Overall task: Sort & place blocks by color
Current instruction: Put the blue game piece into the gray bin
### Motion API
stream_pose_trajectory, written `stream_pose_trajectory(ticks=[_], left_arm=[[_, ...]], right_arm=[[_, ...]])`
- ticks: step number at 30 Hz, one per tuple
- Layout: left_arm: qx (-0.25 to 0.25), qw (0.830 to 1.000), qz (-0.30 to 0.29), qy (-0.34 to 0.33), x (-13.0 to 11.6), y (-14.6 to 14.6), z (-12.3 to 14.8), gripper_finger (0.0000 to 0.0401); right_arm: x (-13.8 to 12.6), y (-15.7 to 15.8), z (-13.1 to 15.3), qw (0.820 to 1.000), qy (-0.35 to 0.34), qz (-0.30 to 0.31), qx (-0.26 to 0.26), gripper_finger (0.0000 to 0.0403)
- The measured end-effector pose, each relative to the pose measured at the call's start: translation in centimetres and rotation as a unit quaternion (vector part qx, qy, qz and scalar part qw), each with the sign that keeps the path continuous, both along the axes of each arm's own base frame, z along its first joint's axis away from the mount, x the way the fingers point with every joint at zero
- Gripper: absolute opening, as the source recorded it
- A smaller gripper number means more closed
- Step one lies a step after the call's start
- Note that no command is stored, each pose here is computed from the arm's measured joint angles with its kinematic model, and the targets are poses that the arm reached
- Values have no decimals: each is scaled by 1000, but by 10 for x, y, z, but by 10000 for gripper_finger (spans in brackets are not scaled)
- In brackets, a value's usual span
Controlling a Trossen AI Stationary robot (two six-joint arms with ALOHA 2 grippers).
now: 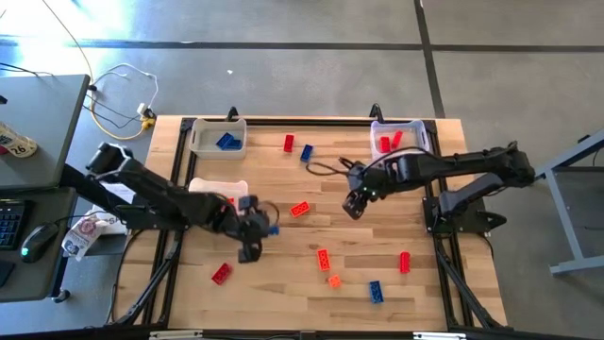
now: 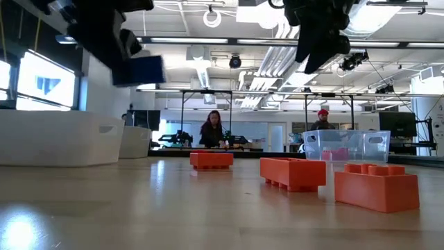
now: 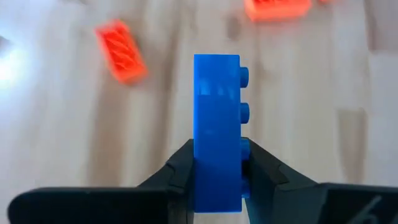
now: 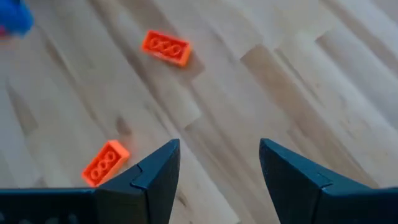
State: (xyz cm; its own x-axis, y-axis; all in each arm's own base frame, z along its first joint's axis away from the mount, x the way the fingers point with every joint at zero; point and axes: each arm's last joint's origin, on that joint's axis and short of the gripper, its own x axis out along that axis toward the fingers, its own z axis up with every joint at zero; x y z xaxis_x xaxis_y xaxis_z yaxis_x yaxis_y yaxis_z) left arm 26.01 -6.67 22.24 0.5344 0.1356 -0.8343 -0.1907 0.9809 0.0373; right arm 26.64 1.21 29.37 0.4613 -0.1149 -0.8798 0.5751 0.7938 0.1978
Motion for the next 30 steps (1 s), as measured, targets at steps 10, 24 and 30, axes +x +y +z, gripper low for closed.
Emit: stream_pose_trajectory(ticks=[10, 24, 30], left_arm=[[56, 993, 98, -42, -29, 62, 42, 68], [111, 960, 258, -25, -75, 150, 63, 69], [105, 939, 327, 3, -91, 187, 58, 69]], right_arm=[[15, 27, -17, 988, 25, 152, -20, 206], [30, 49, -30, 963, 9, 268, -29, 206], [31, 55, -29, 956, -2, 291, -37, 206]])
